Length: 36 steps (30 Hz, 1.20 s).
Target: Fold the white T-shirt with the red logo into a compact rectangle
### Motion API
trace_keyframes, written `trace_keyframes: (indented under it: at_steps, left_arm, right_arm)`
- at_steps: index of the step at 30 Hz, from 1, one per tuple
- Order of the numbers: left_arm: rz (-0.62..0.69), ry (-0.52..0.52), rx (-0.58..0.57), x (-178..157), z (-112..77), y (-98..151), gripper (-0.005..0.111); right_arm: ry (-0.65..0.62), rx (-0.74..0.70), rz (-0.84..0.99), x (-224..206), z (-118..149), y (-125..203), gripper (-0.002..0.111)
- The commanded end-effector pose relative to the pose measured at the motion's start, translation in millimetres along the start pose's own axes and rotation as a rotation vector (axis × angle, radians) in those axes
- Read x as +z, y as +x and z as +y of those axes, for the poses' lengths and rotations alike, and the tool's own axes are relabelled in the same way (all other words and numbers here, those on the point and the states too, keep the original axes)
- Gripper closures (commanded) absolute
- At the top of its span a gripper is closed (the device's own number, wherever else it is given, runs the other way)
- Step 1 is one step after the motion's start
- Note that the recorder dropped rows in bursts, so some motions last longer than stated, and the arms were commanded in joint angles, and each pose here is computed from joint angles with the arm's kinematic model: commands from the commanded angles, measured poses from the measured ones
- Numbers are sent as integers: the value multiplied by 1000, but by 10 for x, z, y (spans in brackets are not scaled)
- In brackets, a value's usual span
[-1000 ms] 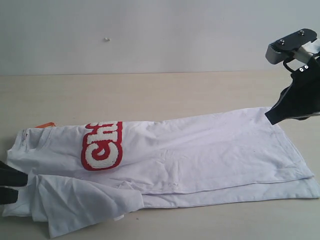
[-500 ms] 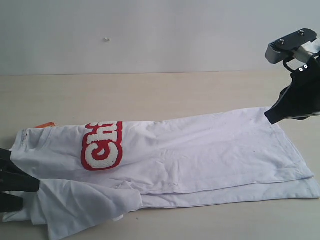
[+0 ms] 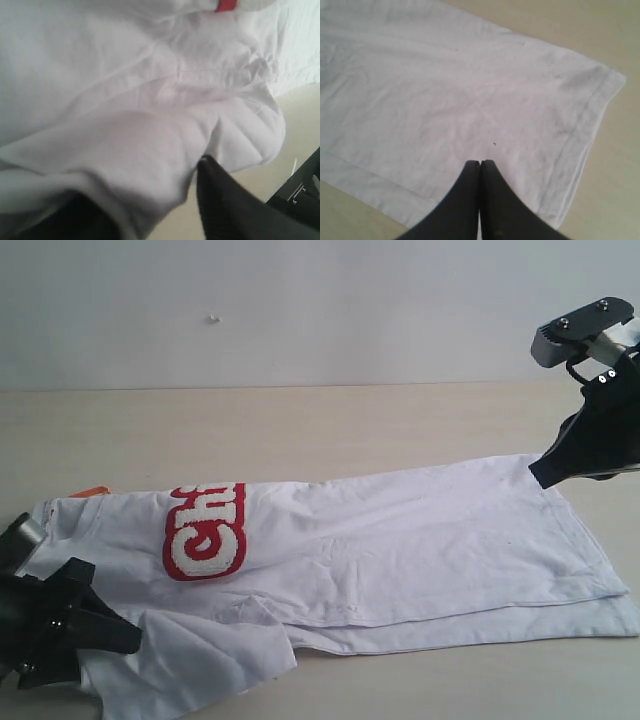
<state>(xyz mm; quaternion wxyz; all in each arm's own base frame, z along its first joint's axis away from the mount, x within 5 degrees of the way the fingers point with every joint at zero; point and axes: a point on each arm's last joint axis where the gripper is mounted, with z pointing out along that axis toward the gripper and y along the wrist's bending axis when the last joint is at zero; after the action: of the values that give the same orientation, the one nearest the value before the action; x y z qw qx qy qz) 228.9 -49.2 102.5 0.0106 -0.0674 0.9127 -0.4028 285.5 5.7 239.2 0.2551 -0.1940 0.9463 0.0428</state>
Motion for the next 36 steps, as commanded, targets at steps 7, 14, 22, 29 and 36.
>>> trace_keyframes:
  at_steps: [7,14,22,29,36]
  left_arm:
    - [75,194,-18,-11,-187,46,107]
    - [-23,369,-105,-77,-372,-149,107]
    - [-177,444,-283,70,-208,-377,83]
    - [-194,402,-324,195,7,-626,64]
    - [-229,460,-279,102,-5,-853,89]
  right_arm:
    - [5,1,-15,-25,-2,-8,108]
    - [0,3,-9,-25,2,-2,108]
    - [-2,3,-6,-25,4,0,108]
    - [0,11,-9,-25,2,-3,108]
    - [1,12,-7,-1,-5,-3,108]
